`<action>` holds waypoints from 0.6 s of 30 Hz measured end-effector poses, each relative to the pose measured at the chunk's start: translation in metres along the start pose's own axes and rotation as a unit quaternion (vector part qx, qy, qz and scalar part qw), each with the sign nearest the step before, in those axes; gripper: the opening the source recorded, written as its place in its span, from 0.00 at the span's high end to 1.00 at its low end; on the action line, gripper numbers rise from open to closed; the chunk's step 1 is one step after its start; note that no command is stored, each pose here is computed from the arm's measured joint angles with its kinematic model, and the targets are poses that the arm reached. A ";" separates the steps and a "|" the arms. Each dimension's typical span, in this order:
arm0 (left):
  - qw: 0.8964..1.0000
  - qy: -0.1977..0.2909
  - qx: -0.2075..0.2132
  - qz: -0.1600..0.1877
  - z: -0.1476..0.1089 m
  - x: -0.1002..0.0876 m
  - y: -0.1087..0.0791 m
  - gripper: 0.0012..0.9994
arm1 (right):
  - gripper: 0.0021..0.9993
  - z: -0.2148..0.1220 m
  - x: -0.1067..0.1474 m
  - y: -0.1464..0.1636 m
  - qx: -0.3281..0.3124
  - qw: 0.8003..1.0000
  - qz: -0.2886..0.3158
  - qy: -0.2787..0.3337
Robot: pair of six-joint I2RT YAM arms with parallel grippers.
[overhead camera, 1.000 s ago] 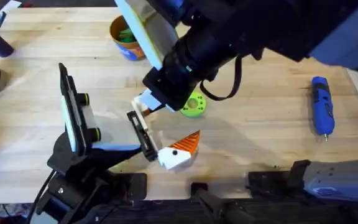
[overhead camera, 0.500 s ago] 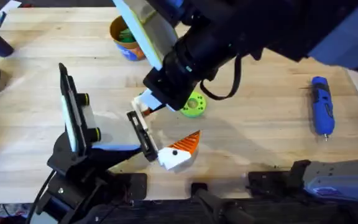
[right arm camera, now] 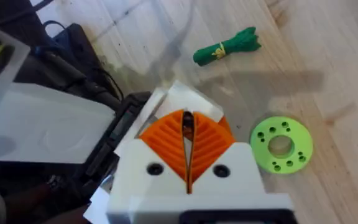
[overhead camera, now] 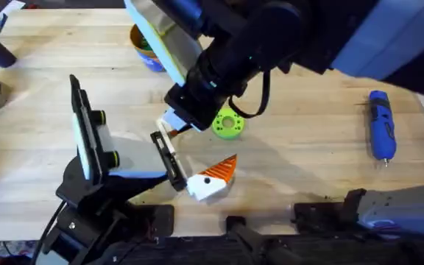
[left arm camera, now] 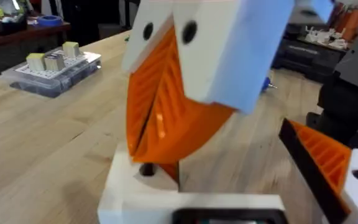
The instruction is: Pick up the gripper from the table and insert it into the empty holder that is missing its gripper. Then pick up a screw, insert it into the mounting hole, and use the screwdriver to tighten it. Finally, clean up the table by picking up the vegetable and placing it into the bucket.
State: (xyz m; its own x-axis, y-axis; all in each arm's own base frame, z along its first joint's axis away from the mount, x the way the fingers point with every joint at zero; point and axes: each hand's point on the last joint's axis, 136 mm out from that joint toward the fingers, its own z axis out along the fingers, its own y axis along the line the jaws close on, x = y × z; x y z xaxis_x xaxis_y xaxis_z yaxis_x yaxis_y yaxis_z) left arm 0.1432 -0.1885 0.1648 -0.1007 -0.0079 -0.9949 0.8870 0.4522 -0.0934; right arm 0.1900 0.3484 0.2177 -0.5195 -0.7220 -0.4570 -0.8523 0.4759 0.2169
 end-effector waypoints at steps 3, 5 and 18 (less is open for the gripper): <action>1.000 0.000 0.000 0.000 0.000 0.000 0.000 0.01 | 0.99 0.000 -0.002 0.000 0.000 1.000 -0.001 -0.004; 1.000 0.000 0.000 0.000 0.000 0.000 0.000 0.01 | 0.82 0.000 -0.002 0.000 0.001 1.000 -0.001 -0.005; 1.000 0.000 0.002 0.000 0.000 0.000 -0.001 0.01 | 0.01 -0.021 -0.004 -0.028 0.025 0.999 0.030 -0.026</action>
State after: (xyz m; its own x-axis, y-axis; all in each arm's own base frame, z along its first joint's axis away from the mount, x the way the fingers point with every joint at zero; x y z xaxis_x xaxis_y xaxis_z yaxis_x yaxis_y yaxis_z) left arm 0.1427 -0.1888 0.1648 -0.1008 -0.0073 -0.9949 0.8884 0.4495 -0.0933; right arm 0.2151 0.3276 0.2318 -0.5639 -0.6655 -0.4889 -0.8154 0.5423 0.2024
